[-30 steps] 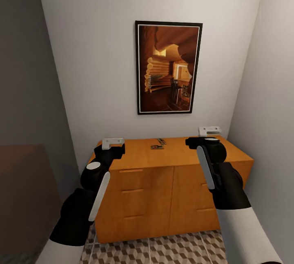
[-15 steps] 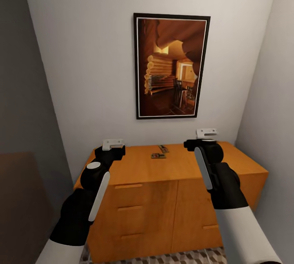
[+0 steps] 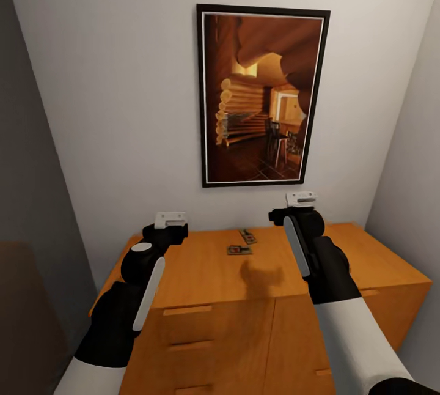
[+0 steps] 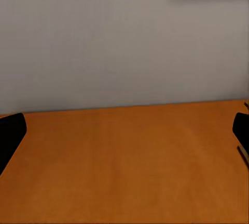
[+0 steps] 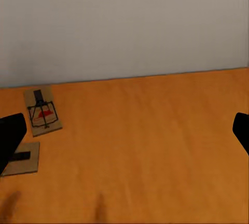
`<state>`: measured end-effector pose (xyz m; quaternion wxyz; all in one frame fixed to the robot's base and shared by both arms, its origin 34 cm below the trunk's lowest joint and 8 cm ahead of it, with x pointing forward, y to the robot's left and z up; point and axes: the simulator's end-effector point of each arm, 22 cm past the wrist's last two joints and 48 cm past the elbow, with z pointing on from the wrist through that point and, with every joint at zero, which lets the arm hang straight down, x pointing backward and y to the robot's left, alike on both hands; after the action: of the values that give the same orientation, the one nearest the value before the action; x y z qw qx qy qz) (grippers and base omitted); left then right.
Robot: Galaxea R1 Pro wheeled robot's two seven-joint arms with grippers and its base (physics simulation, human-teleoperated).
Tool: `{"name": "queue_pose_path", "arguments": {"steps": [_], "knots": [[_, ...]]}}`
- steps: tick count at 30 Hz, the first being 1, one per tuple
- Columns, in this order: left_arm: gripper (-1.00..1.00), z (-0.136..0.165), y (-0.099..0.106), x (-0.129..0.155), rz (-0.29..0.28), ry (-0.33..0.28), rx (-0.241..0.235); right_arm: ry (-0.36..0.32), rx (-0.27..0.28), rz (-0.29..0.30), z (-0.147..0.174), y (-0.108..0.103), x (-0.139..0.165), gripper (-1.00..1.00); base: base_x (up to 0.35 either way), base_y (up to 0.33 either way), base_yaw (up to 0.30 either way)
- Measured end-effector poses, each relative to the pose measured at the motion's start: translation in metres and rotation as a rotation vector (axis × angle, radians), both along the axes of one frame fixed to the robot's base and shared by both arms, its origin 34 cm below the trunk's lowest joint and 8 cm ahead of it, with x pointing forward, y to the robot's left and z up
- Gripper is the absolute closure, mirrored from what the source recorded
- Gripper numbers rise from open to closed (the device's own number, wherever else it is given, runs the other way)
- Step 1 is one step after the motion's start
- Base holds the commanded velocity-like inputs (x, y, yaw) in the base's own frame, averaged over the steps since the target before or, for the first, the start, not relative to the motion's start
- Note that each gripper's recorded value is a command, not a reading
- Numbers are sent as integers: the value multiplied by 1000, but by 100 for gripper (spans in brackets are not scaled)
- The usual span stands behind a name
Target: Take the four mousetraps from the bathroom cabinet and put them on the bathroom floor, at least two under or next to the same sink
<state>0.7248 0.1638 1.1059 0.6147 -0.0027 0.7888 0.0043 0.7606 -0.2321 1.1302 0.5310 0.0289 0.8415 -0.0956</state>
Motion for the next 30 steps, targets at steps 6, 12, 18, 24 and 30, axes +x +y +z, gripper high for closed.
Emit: {"name": "queue_pose_path", "arguments": {"steps": [6,12,18,24,30], "knots": [[-100,-9,2,-1,2,36,8,-12,12,14,9,10,3,-100,323,0,0],[-100,-13,2,-2,1,54,10,-5,17,27,15,20,10,-100,323,0,0],[-100,-15,3,-2,2,59,10,25,16,33,8,24,16,-100,284,0,0],[-100,-16,3,-2,2,64,11,37,18,39,4,27,18,-100,81,0,0],[-100,-21,1,-3,-6,85,10,39,16,41,3,28,18,-100,18,0,0]]}}
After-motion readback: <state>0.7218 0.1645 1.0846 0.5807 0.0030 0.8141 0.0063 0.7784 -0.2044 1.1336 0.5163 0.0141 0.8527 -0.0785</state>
